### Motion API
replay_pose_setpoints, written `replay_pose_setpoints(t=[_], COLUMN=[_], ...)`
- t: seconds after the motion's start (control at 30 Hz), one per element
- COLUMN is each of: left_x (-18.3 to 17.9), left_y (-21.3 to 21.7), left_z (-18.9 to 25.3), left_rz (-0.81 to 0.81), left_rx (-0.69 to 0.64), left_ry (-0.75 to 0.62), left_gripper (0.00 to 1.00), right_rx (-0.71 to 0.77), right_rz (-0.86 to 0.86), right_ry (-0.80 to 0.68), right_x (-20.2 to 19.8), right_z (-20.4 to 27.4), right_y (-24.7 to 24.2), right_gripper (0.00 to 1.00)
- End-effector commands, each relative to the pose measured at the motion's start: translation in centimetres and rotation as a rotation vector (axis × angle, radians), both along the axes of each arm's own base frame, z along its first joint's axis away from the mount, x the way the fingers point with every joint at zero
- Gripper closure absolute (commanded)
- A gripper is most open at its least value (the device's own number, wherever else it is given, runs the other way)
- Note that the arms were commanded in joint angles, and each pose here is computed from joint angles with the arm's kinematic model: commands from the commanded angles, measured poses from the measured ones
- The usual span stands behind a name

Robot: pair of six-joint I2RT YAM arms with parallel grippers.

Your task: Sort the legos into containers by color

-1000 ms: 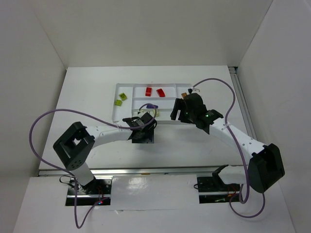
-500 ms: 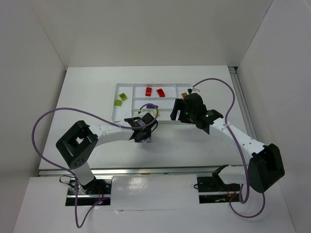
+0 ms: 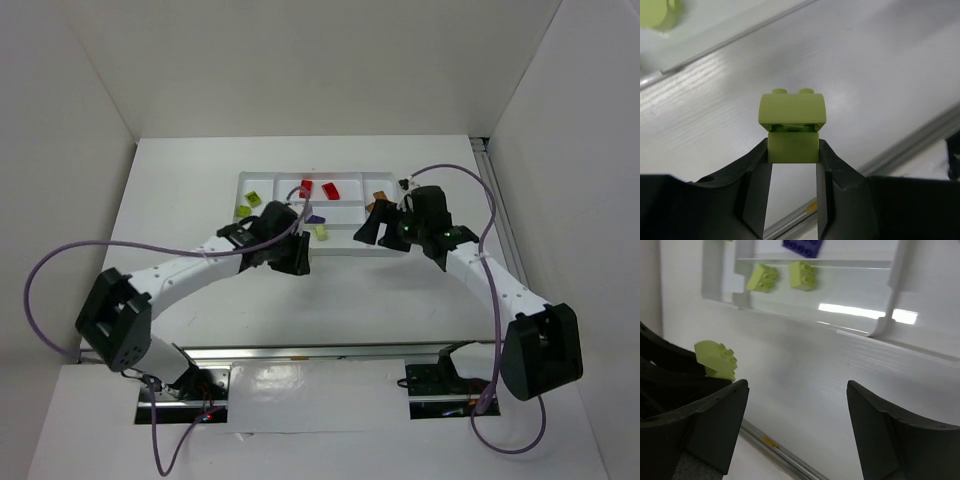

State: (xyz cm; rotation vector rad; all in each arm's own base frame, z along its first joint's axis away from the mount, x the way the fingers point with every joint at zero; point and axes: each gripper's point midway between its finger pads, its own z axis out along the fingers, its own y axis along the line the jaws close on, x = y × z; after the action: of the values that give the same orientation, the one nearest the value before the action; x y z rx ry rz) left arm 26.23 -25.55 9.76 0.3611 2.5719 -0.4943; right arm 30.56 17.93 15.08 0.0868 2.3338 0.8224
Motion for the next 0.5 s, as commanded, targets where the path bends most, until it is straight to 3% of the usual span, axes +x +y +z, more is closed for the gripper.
replay_pose_setpoints(t=[0.0, 0.13, 0.47], left_x=[-0.8, -3.2, -5.4], left_y=[-2.0, -3.0, -3.7], left_z=[7.7, 12.3, 16.4], left_rz=[-0.265, -0.469, -0.678], left_rx=[-0.245, -0.461, -0.698], left_ry=[-0.098, -0.102, -0.099], left_gripper=[1.0, 1.0, 1.0], right_rx=[0.165, 0.243, 0.379], right_rz=[0.247, 0.36, 0.547], right_ry=[-0.143, -0.216, -0.447], right_x=[-1.6, -2.8, -5.4], right_z=[4.9, 7.4, 13.3], right_y=[3.2, 4.4, 6.4], right_gripper=[0.14, 0.12, 0.12])
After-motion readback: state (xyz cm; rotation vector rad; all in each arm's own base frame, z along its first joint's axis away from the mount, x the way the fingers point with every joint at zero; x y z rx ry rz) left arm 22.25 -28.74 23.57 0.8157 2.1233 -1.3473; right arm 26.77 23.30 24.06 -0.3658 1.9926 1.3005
